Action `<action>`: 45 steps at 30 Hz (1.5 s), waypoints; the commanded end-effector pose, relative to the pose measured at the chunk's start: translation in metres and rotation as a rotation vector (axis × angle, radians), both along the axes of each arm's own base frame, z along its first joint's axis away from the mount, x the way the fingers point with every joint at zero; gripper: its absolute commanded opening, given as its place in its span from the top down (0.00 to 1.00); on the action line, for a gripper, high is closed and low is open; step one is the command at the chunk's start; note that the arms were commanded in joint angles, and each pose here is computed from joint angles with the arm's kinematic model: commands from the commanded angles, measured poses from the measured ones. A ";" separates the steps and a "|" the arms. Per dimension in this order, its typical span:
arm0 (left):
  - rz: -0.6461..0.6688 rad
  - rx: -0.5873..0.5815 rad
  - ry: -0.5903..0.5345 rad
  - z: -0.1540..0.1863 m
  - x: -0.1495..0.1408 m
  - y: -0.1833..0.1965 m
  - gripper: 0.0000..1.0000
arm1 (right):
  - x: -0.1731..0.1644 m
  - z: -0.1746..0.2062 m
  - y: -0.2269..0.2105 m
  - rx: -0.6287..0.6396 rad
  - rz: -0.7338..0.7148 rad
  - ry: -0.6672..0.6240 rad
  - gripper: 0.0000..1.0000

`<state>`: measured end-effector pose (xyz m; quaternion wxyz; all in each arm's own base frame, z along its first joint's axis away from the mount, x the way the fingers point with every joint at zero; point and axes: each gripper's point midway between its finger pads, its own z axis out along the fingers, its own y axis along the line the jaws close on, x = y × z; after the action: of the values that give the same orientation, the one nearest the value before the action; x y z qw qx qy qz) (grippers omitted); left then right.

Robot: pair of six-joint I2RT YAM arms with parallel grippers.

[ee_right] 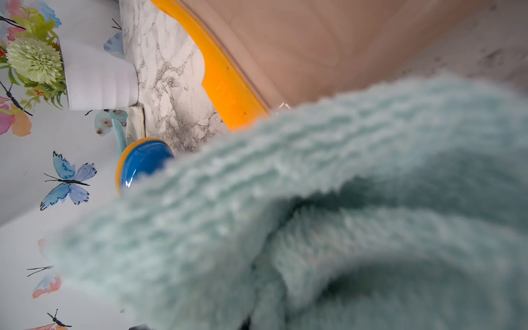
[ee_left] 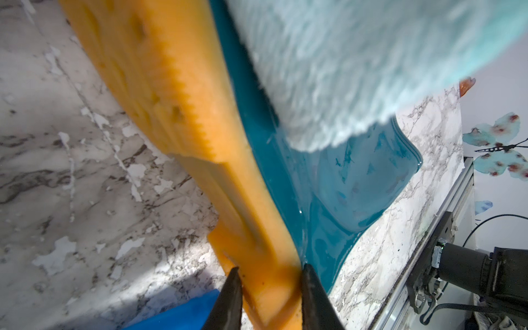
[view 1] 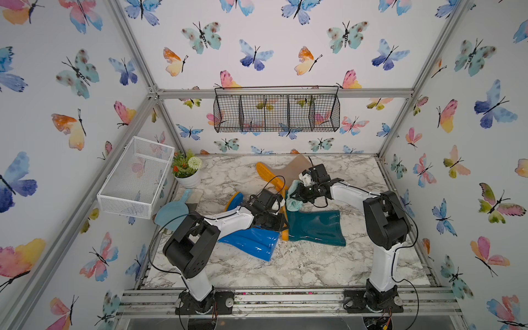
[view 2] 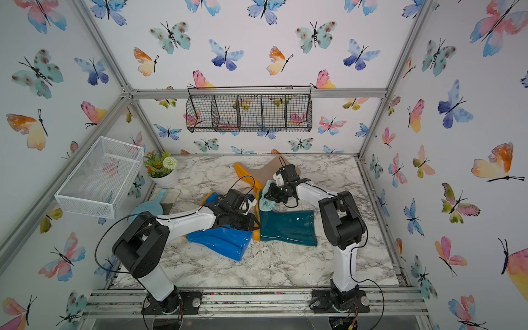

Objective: Wipe the rubber boots with a cloth
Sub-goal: Wipe the dirt off the rubber boot.

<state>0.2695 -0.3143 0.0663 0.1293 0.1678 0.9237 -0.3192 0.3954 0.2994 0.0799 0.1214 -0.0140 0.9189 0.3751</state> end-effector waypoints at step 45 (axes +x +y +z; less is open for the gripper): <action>-0.015 0.064 -0.056 -0.024 -0.010 0.023 0.57 | -0.114 -0.056 -0.050 -0.100 0.005 0.182 0.98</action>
<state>0.2823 -0.2974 0.0536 0.1865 0.1743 0.9243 -0.2837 0.3082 0.2613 0.0408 0.0704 -0.0158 0.9351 0.3471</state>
